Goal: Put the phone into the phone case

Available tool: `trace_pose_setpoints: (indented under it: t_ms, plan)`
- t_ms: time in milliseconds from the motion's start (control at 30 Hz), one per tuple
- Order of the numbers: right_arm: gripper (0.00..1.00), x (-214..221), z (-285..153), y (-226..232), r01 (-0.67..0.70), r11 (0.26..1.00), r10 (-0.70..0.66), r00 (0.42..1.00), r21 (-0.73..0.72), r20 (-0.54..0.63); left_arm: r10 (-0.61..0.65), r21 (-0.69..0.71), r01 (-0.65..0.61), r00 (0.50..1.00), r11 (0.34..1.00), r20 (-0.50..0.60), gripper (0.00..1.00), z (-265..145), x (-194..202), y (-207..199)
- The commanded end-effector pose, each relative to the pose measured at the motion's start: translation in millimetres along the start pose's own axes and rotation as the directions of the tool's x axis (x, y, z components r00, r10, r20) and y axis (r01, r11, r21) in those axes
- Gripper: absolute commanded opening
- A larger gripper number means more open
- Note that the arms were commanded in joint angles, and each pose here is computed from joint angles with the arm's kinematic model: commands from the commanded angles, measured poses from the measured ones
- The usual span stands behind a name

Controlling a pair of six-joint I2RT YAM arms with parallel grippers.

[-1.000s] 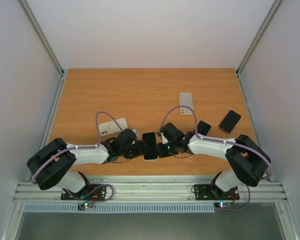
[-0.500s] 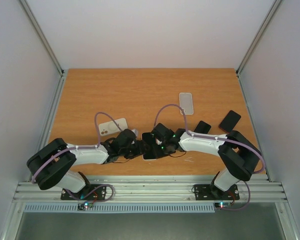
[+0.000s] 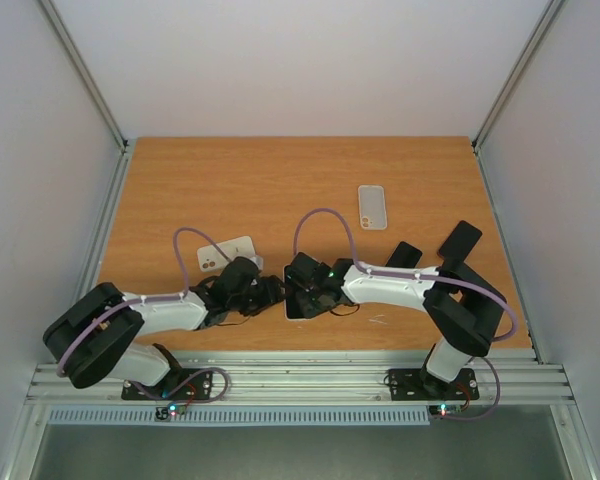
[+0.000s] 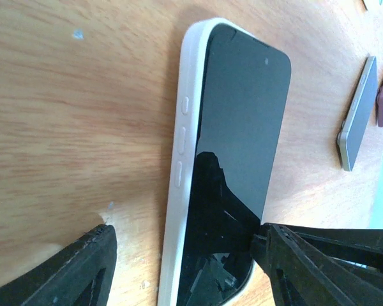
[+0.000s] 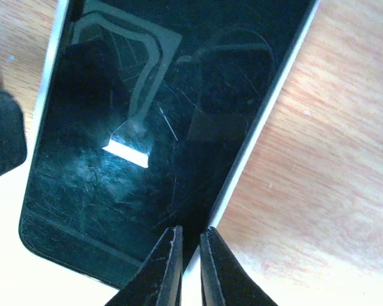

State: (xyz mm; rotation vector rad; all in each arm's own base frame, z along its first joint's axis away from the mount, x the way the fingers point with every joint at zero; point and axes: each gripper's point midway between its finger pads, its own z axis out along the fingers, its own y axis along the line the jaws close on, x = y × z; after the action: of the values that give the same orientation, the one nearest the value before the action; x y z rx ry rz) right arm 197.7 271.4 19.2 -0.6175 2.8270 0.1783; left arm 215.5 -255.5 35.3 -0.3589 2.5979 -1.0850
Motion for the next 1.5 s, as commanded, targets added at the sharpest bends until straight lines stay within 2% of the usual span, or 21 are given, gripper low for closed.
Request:
trace_pose_setpoints:
  t_ms: [0, 167, 267, 533, 933, 1133, 1200, 1300, 1467]
  plan:
    - [0.12, 23.6, 13.5, -23.7, 0.071, 0.995, -0.065, 0.995, 0.076, -0.074, -0.02, -0.089, 0.019, 1.0, 0.996, -0.015, 0.66, -1.5, 2.0, 26.3]
    - [0.18, -11.8, -25.6, -8.2, 0.078, 0.994, -0.075, 0.996, -0.071, 0.045, 0.016, -0.091, -0.018, 1.0, 0.996, -0.023, 0.66, 0.5, -11.7, 14.9]
    - [0.19, -29.8, -41.0, -5.2, 0.06, 0.982, -0.048, 0.996, -0.179, 0.075, 0.044, -0.111, -0.048, 0.998, 0.993, -0.033, 0.66, 2.6, -21.7, 9.3]
    - [0.2, -75.0, -50.3, -19.3, -0.025, 0.936, 0.056, 0.995, -0.352, 0.079, 0.115, -0.203, -0.122, 0.992, 0.972, -0.045, 0.65, 11.5, -43.5, 4.0]
    - [0.2, -108.6, -23.1, -33.3, -0.09, 0.894, 0.113, 0.993, -0.439, 0.026, 0.16, -0.275, -0.186, 0.981, 0.943, -0.114, 0.65, 27.7, -49.6, 6.7]
    - [0.14, -107.8, -3.9, -38.6, -0.12, 0.885, 0.125, 0.992, -0.449, -0.019, 0.173, -0.299, -0.205, 0.976, 0.932, -0.131, 0.63, 30.3, -51.6, 8.9]
    - [0.13, -104.0, 3.6, -39.2, -0.129, 0.886, 0.123, 0.991, -0.445, -0.041, 0.174, -0.303, -0.209, 0.975, 0.93, -0.138, 0.61, 32.2, -51.3, 10.2]
    - [0.07, -96.0, 14.8, -41.7, -0.149, 0.892, 0.125, 0.989, -0.427, -0.083, 0.169, -0.308, -0.21, 0.973, 0.928, -0.157, 0.56, 36.7, -48.7, 14.3]
    - [0.01, -77.6, 35.4, -54.5, -0.188, 0.922, 0.136, 0.976, -0.339, -0.171, 0.161, -0.317, -0.211, 0.971, 0.925, -0.175, 0.5, 40.0, -44.6, 19.2]
